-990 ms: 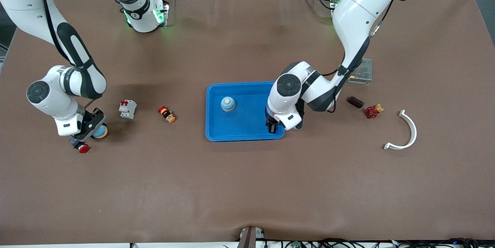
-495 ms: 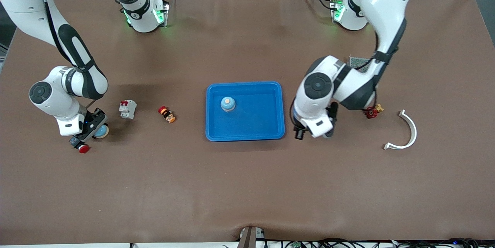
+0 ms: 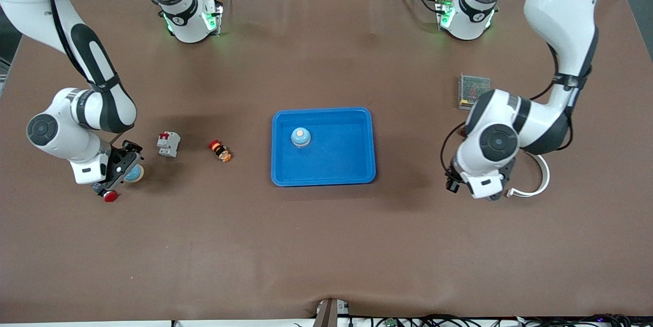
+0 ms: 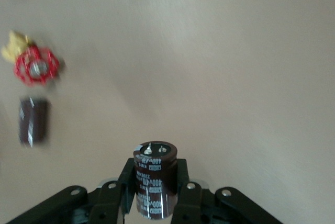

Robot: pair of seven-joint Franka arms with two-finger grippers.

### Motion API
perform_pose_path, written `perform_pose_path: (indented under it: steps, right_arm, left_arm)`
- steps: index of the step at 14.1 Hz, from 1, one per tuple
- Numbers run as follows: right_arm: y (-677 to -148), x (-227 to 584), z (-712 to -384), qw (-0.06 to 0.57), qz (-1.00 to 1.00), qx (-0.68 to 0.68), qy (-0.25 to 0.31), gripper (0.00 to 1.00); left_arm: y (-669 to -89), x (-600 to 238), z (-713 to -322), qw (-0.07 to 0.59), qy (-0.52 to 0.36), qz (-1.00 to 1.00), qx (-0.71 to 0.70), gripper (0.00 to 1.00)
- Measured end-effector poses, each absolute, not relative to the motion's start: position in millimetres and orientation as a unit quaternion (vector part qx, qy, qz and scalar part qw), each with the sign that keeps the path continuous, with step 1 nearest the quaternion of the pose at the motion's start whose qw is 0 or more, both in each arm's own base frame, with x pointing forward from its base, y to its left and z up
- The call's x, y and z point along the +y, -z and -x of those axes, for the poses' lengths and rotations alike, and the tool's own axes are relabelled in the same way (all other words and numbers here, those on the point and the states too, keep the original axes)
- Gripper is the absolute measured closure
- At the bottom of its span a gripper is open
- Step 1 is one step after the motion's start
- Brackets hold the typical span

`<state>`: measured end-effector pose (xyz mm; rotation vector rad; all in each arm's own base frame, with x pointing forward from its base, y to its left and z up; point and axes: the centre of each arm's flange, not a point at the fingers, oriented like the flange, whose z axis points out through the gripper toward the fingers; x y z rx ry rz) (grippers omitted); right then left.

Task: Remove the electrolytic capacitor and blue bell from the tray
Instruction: 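Place the capacitor by the first with the left gripper while the right gripper returns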

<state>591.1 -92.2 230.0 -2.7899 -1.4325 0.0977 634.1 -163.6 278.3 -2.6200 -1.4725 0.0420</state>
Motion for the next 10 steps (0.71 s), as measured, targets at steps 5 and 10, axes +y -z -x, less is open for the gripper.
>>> perform_pose_path:
  steps: [5,10]
  right_arm:
    - [-315.5,4.0,-600.7,0.010,0.926,-0.371,-0.073,0.00]
    - [-333.7,96.3,-586.3,0.018,0.964,-0.252,-0.080,0.00]
  left_arm:
    - [-254.4,-77.9,-634.8,0.078,-0.050,0.899,-0.428,0.66]
    - [-219.9,-3.3,-631.7,0.090,-0.078,0.910,-0.396,0.66]
